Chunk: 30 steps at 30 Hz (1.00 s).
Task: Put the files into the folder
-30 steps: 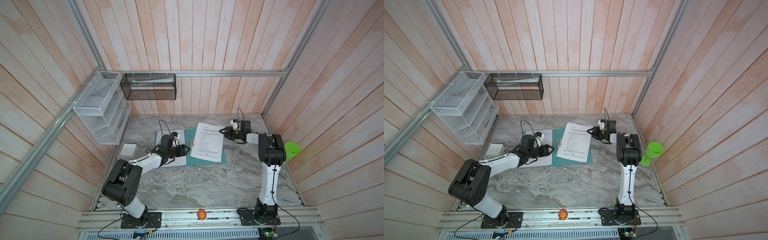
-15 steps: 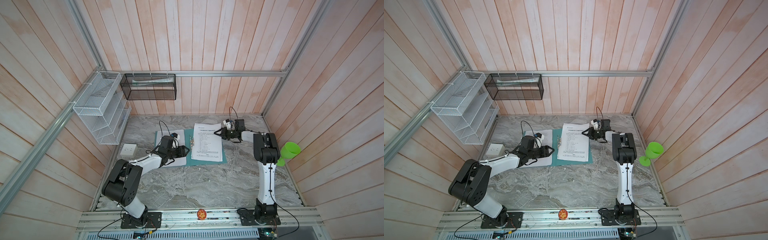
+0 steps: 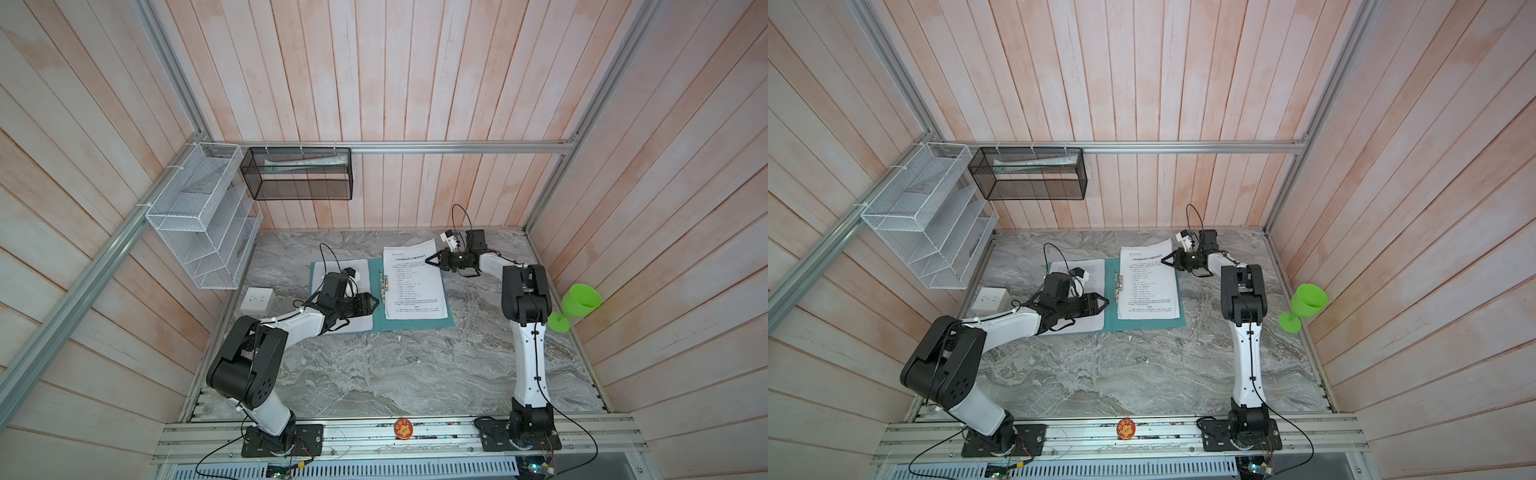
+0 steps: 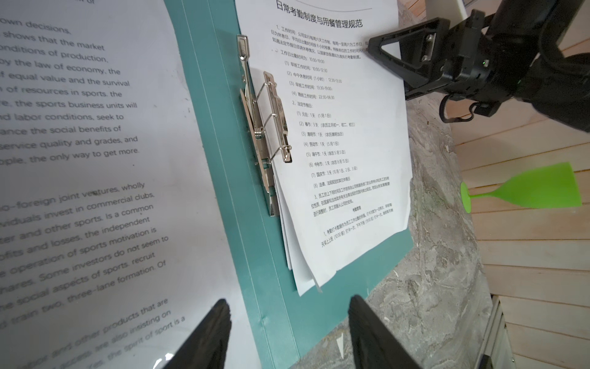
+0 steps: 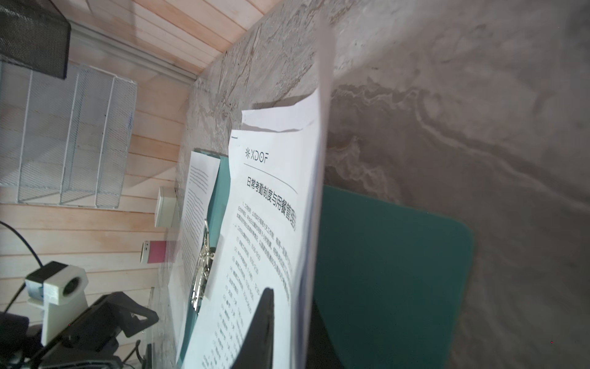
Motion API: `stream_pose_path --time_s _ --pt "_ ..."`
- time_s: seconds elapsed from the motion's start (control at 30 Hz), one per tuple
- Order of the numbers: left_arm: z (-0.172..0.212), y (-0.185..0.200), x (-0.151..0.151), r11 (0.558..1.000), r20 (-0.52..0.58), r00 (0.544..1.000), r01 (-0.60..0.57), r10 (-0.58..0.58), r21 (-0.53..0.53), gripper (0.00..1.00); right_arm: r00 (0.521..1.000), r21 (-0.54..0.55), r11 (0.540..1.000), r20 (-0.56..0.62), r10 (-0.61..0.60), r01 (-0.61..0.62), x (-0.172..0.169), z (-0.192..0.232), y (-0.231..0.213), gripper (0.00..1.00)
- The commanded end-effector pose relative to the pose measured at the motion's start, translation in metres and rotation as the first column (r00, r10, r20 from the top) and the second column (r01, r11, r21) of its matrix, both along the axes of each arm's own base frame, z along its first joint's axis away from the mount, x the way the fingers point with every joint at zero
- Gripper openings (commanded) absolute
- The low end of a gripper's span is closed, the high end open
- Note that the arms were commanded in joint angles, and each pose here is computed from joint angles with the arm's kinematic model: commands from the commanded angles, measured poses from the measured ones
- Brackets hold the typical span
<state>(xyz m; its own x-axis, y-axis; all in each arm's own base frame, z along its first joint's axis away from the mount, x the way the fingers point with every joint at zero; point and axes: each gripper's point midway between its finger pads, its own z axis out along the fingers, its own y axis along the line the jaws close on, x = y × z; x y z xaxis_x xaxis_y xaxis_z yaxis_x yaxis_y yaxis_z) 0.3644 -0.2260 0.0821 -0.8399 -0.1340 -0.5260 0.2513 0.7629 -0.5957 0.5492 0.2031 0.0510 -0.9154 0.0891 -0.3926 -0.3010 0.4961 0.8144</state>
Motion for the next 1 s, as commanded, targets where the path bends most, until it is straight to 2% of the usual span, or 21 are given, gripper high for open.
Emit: stream_pose_path --time_s 0.0,0.03,0.07,0.43,0.97 --pt "-0.013 0.005 -0.003 1.000 -0.026 1.000 -0.007 0.007 0.019 0.61 0.996 0.005 0.996 -0.008 0.086 -0.086 -0.010 -0.007 0.005 0.09" --pt "-0.013 0.004 -0.003 1.000 -0.028 1.000 -0.006 0.007 0.020 0.61 0.996 0.001 0.996 -0.005 0.091 -0.091 -0.008 -0.007 0.004 0.01" --pt "-0.014 0.005 -0.003 1.000 -0.029 1.000 -0.007 0.007 0.021 0.61 0.995 -0.004 0.995 0.002 0.095 -0.095 -0.007 -0.006 0.005 0.00" --pt "-0.015 0.007 -0.004 0.999 -0.032 0.999 -0.013 0.014 0.036 0.61 0.989 0.061 0.988 0.044 0.141 -0.144 -0.014 0.004 -0.007 0.00" --pt "-0.018 0.009 -0.005 0.999 -0.039 0.999 -0.024 0.026 0.042 0.61 0.986 0.061 0.984 0.030 0.163 -0.164 -0.023 -0.002 0.008 0.00"
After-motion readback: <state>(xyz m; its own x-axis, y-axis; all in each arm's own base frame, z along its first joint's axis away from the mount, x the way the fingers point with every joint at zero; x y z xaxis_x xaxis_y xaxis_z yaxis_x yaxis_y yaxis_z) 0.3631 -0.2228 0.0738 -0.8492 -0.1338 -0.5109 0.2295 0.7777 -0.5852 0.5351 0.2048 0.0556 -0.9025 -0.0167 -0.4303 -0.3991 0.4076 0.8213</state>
